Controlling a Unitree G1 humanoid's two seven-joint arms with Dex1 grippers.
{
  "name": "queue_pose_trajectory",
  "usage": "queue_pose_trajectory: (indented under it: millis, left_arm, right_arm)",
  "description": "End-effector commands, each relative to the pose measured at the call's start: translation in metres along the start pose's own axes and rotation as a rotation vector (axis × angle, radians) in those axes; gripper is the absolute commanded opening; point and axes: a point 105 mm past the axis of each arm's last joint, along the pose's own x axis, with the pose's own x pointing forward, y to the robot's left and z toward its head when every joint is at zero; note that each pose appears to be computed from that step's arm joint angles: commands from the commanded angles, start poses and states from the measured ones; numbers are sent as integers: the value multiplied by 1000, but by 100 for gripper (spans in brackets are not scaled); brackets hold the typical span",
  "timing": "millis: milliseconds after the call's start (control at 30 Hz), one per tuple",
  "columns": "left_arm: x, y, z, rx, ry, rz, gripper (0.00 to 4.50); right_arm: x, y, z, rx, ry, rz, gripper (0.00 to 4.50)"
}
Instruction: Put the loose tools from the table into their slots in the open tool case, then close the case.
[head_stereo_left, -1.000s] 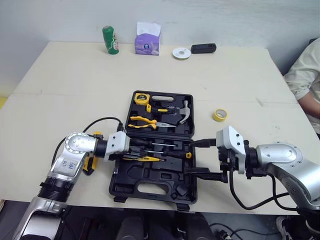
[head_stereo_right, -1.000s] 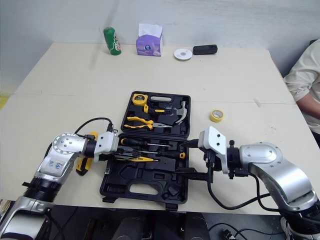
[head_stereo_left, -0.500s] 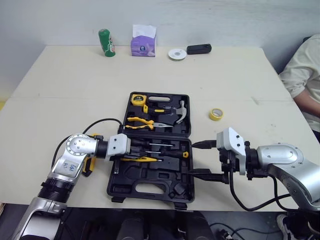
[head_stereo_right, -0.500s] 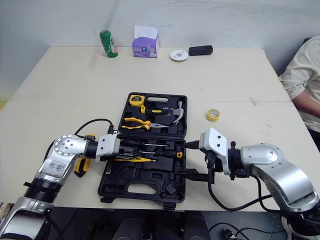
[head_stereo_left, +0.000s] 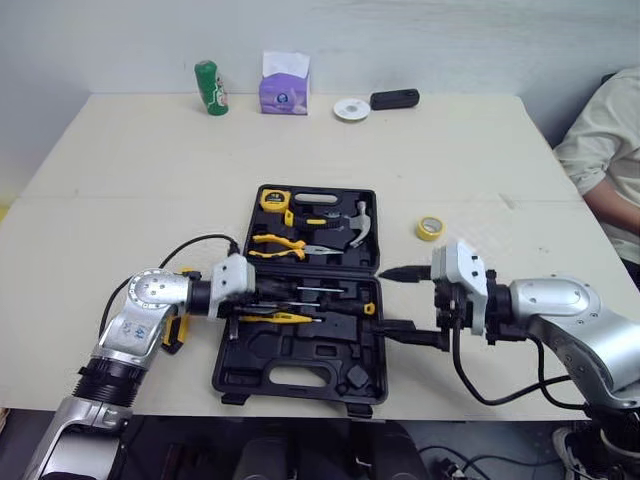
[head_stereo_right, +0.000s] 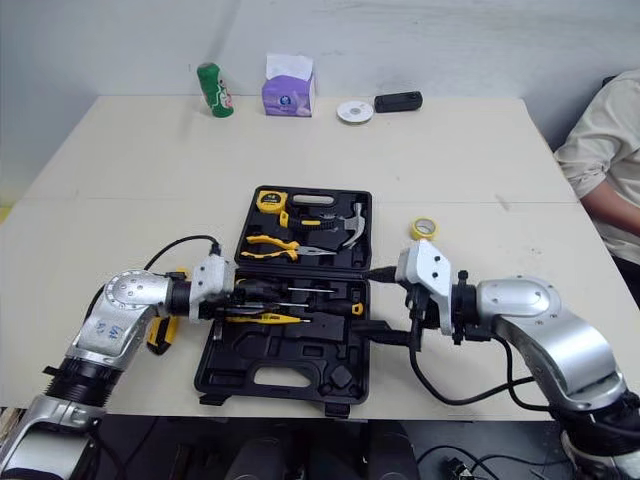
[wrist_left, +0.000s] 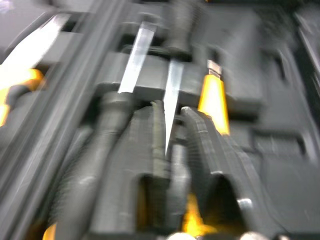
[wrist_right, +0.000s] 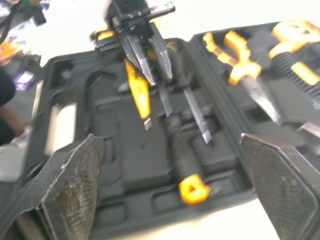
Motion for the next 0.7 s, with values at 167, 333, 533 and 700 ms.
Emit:
queue_pose_trajectory:
  millis: [167, 333, 533, 700]
  left_arm:
    - [-102, 6, 38, -352, -218, 603, 402]
    - [-155, -44, 17, -489, -139, 1040, 446]
    - [-174, -115, -8, -688, -2, 1390, 446]
    - [-153, -151, -14, -854, 44, 1446, 446]
  right_arm:
    - [13, -20, 41, -34, -206, 58, 450]
    - [31, -28, 58, -44, -276, 177, 450]
    - [46, -32, 65, -67, -291, 294, 450]
    - [52, -30, 64, -72, -284, 358, 450]
